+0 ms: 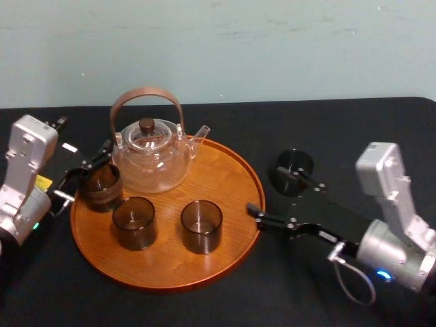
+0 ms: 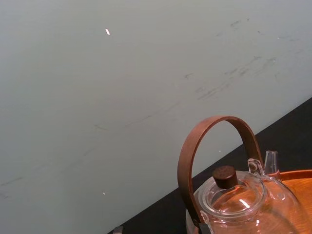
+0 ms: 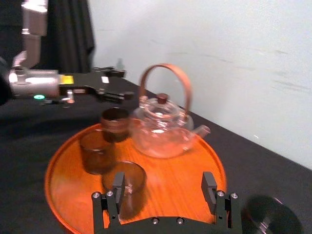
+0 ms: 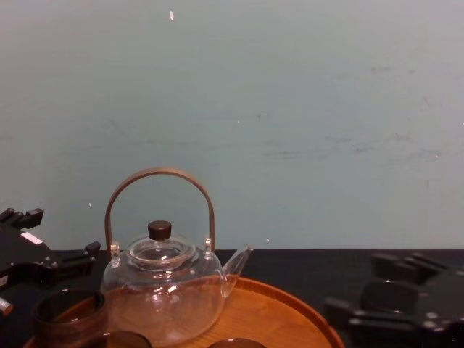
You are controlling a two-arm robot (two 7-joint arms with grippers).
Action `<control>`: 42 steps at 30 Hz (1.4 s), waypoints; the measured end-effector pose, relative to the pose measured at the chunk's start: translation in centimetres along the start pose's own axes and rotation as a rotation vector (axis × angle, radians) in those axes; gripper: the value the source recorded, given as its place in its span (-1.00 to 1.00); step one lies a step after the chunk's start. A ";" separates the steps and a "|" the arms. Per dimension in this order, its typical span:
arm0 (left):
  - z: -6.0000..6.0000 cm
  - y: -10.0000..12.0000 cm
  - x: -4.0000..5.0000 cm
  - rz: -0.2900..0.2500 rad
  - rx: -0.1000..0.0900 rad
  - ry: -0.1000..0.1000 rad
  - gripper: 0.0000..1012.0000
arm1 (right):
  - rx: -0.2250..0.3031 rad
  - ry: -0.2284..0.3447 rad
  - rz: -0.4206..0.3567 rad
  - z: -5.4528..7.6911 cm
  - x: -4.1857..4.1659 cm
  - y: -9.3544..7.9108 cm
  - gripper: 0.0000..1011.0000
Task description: Pick up the glass from the table and place it on the tray.
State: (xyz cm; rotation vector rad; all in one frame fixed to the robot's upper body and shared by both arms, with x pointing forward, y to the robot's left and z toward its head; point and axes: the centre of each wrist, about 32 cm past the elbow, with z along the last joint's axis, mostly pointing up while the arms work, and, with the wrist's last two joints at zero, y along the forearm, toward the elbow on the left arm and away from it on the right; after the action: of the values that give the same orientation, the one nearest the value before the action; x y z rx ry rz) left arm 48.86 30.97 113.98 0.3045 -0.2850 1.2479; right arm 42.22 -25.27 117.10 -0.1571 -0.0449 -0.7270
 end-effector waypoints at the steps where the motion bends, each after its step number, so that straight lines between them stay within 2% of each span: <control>1: 0.0 0.0 0.00 0.000 0.000 0.000 0.98 | -0.003 0.016 -0.019 -0.1 0.35 -0.6 0.98; 11: 0.0 0.0 0.00 0.000 0.000 0.000 0.98 | -0.050 0.078 -0.133 -1.4 2.20 -3.6 0.98; 16: 0.0 0.0 0.00 0.000 0.000 0.000 0.98 | -0.076 0.079 -0.182 -2.0 2.67 -4.2 0.98; 19: 0.0 0.0 0.00 0.000 0.000 0.000 0.98 | -0.096 0.085 -0.217 -2.4 3.26 -4.3 0.98; 25: 0.0 0.0 0.00 0.000 0.000 0.000 0.98 | -0.132 0.100 -0.282 -3.0 5.05 -3.5 0.98; 29: 0.0 0.0 0.00 0.000 0.000 0.000 0.98 | -0.145 0.105 -0.305 -3.2 5.87 -2.7 0.98; 36: 0.0 0.0 0.00 0.000 0.000 0.000 0.98 | -0.165 0.104 -0.323 -3.3 7.11 -1.2 0.98; 42: 0.0 0.0 0.00 0.000 0.000 0.000 0.98 | -0.188 0.098 -0.321 -3.4 7.78 0.3 0.98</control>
State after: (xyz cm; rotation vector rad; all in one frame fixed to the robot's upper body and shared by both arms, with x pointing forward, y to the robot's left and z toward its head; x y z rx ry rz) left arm 48.86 30.96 113.98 0.3044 -0.2850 1.2479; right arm 48.19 -30.69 114.46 -0.2977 0.0945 -1.0585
